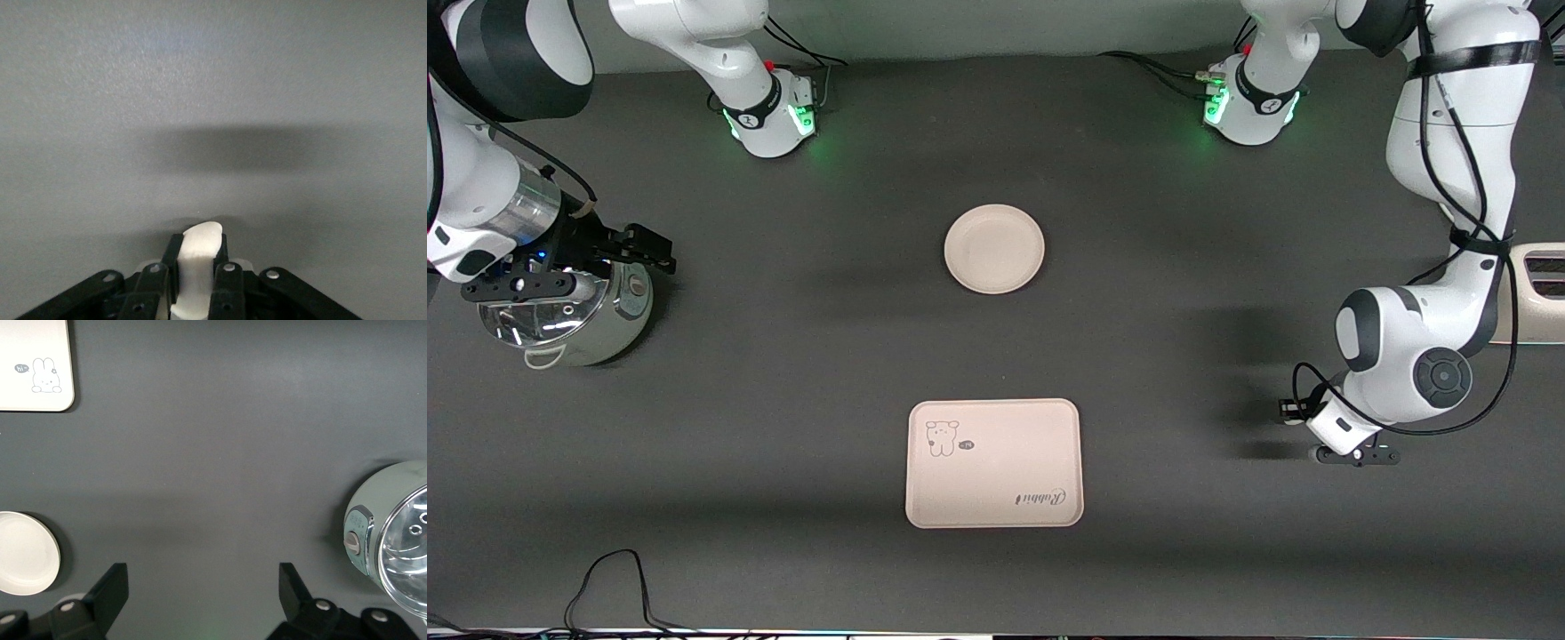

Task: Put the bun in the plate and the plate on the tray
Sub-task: 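Close the left gripper on the bun and lift it, then carry the bun with the left gripper over the white plate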

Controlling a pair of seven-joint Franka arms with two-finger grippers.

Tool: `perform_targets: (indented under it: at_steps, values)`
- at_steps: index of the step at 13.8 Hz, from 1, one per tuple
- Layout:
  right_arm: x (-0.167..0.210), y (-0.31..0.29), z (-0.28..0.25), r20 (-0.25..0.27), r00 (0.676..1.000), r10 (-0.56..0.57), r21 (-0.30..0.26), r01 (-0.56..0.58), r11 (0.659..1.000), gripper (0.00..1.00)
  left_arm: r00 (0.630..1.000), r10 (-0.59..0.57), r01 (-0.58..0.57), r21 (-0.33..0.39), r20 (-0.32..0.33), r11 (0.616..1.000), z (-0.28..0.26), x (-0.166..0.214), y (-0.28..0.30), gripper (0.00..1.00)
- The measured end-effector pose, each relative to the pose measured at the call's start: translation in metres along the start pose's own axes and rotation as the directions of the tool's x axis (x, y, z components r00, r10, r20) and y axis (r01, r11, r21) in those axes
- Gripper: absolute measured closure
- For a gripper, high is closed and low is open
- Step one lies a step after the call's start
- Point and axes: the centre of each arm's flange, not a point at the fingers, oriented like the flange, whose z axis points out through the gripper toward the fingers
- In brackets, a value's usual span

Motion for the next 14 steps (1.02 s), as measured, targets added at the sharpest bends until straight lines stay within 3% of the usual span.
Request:
perform_targets:
  at_steps: [6, 10, 14]
  values:
    - [0.000, -0.001, 0.000, 0.000, 1.000, -0.002, 0.000, 0.002, 1.000, 0.00, 0.997, -0.020, 0.022, -0.018, 0.074, 1.000, -0.081, -0.006, 0.025, 0.76]
    - [0.000, -0.003, 0.000, 0.000, 1.000, -0.005, -0.001, 0.005, 1.000, 0.00, 0.985, -0.073, 0.075, -0.005, 0.157, 0.997, -0.164, -0.023, 0.086, 0.75]
    - [0.000, -0.003, 0.000, 0.000, 1.000, -0.005, -0.001, 0.005, 1.000, 0.00, 0.979, -0.131, 0.133, -0.006, 0.158, 0.991, -0.237, -0.055, 0.166, 0.73]
